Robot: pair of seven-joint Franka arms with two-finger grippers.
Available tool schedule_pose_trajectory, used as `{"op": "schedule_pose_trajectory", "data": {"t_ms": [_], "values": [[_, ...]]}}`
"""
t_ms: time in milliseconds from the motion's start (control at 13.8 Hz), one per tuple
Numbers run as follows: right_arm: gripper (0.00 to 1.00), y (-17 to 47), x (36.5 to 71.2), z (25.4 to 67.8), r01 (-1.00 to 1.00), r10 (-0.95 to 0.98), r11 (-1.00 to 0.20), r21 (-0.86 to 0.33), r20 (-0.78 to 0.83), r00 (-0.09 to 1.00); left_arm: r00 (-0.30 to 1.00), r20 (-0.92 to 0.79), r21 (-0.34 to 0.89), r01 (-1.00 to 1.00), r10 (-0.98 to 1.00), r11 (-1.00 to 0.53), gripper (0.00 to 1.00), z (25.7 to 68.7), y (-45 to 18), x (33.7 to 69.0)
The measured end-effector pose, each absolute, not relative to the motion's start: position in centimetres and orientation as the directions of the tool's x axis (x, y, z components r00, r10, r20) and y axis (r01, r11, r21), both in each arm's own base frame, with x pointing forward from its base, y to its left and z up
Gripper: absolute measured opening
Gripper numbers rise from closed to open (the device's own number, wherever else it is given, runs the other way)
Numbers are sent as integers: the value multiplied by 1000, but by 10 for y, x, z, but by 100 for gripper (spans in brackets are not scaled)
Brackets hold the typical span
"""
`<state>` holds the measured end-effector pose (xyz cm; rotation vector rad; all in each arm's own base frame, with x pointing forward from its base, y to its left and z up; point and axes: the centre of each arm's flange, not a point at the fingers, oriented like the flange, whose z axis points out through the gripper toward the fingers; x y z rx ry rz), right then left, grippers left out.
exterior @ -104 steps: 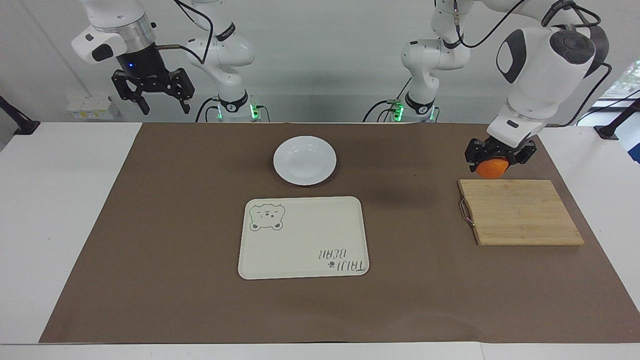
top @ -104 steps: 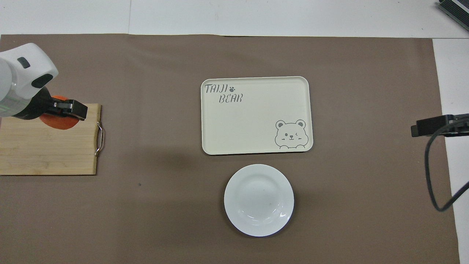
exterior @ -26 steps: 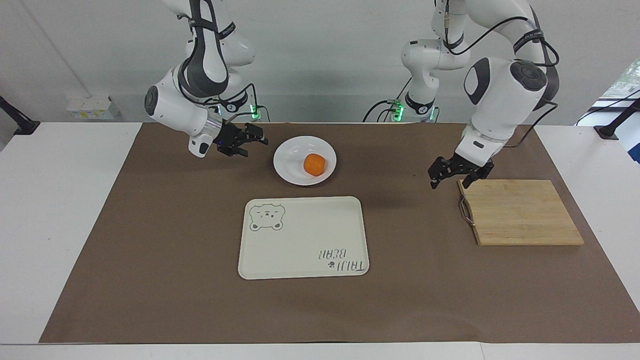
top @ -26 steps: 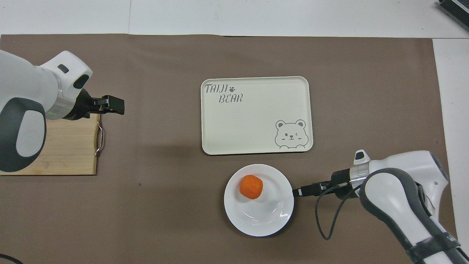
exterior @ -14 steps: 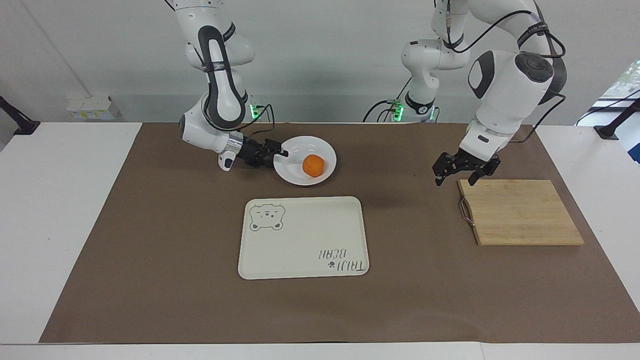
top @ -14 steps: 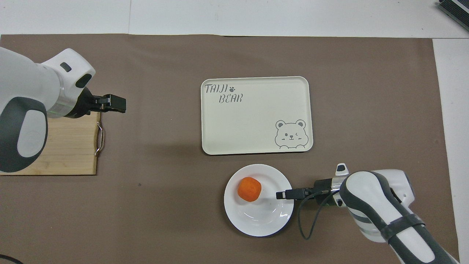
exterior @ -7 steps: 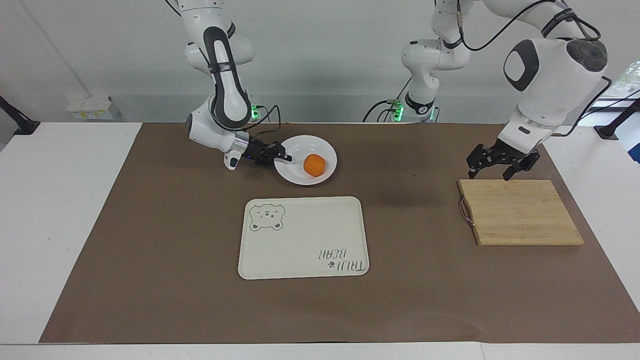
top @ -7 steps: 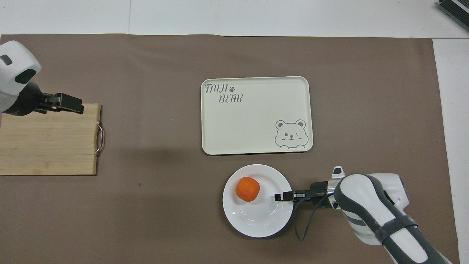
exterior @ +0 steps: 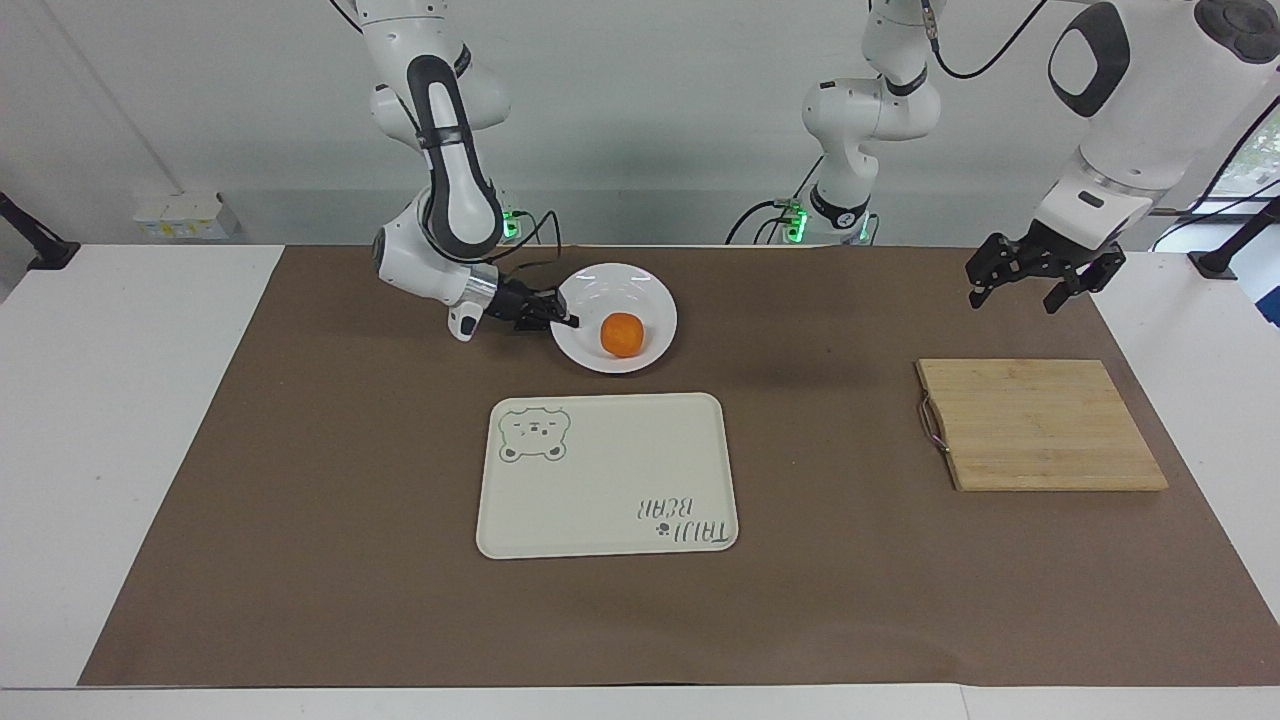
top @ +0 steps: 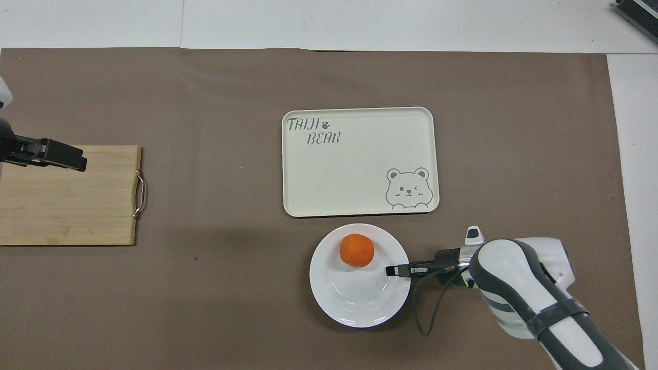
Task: Place orange and plate with both arms
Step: 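Slide the plate with the orange onto the cream tray with the right gripper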
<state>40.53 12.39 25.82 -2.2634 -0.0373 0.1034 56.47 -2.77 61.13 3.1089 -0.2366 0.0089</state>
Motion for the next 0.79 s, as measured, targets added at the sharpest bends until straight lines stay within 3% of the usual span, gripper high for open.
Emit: {"op": "schedule_pose_trajectory", "data": {"t_ms": [506,795], "values": [[5,138,444,303,79,83,-599,-797,36,996,988,7,23,-153,-153,-988,100,611,-27,565],[5,124,504,336,75,25,-613,-787,75,997,988,7,23,-154,-153,-988,100,611,-27,565]]}}
